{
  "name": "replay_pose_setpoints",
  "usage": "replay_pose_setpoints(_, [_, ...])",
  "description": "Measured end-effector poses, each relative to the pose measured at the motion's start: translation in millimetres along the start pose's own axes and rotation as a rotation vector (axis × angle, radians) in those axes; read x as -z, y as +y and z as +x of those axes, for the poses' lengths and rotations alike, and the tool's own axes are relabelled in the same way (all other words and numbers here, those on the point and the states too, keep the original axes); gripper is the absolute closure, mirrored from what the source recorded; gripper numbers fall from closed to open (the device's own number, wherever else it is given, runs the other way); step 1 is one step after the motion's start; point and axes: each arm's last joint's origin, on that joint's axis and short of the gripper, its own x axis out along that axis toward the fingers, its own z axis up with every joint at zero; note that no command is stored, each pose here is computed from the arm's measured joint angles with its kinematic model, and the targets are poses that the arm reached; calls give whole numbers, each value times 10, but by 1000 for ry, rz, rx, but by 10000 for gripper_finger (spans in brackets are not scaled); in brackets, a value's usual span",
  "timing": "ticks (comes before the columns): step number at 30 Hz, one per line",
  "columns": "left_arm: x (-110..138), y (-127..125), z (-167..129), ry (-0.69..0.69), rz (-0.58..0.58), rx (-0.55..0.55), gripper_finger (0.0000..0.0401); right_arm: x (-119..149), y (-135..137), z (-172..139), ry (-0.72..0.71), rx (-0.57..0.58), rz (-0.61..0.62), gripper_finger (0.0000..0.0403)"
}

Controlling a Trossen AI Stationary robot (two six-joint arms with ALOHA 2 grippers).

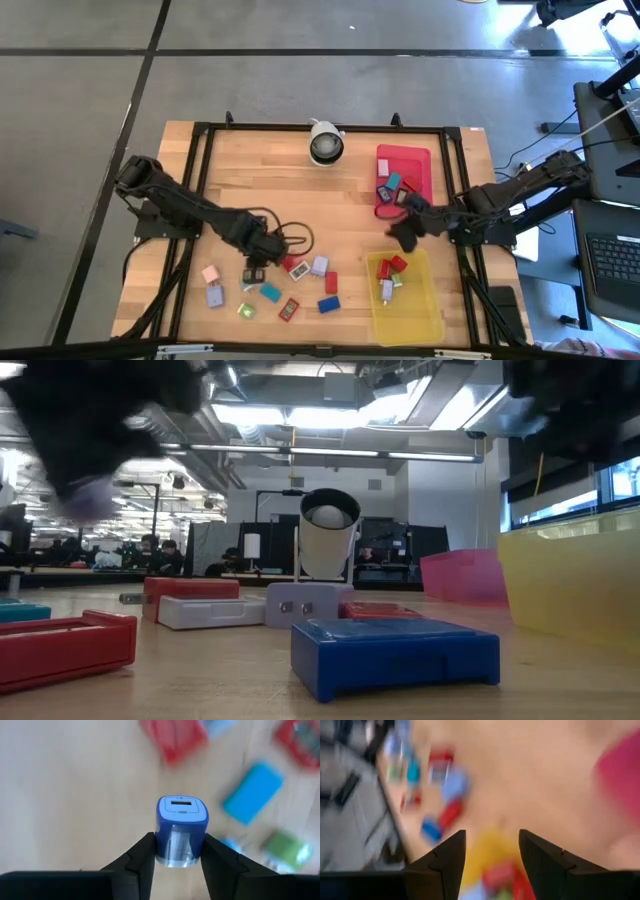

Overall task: Pick & Place Office items
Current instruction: Put the violet charger adapter into the yellow bin

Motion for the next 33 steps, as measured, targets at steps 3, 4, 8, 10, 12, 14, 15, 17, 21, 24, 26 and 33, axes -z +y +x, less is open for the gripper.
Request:
replay_pose_setpoints(3, [-202,40,-248,-141,34,-77,274,-152,21,6,-238,33,5,218])
replay_pose_setpoints(4, [-262,61,-331,-186,42,-111,274,-205,31,8,-287,24,21,218])
replay_pose_setpoints(8, [-474,187,-656,-361,51,-297,273,-397,75,20,-381,-58,90,218])
replay_pose_setpoints(10, [-560,265,-780,-432,54,-399,273,-465,105,48,-404,-93,66,213])
replay_pose_setpoints(12, [-655,343,-890,-513,35,-479,272,-535,159,83,-438,-145,32,201])
replay_pose_setpoints(14, [-768,413,-968,-604,3,-485,272,-595,224,120,-488,-184,-36,183])
replay_pose_setpoints(15, [-826,439,-996,-652,-14,-459,272,-623,257,132,-521,-197,-91,174])
replay_pose_setpoints(17, [-940,477,-1056,-753,-36,-363,272,-669,322,148,-592,-206,-243,158])
replay_pose_setpoints(21, [-1107,518,-1187,-931,-42,-170,272,-717,405,183,-709,-142,-595,141])
replay_pose_setpoints(24, [-1162,549,-1245,-1003,-51,-132,272,-749,456,178,-780,-122,-738,141])
replay_pose_setpoints(26, [-1178,564,-1259,-1023,-57,-129,272,-762,477,180,-811,-118,-774,143])
replay_pose_setpoints(33, [-1215,588,-1280,-1058,-63,-124,271,-768,515,233,-805,-219,-799,149])
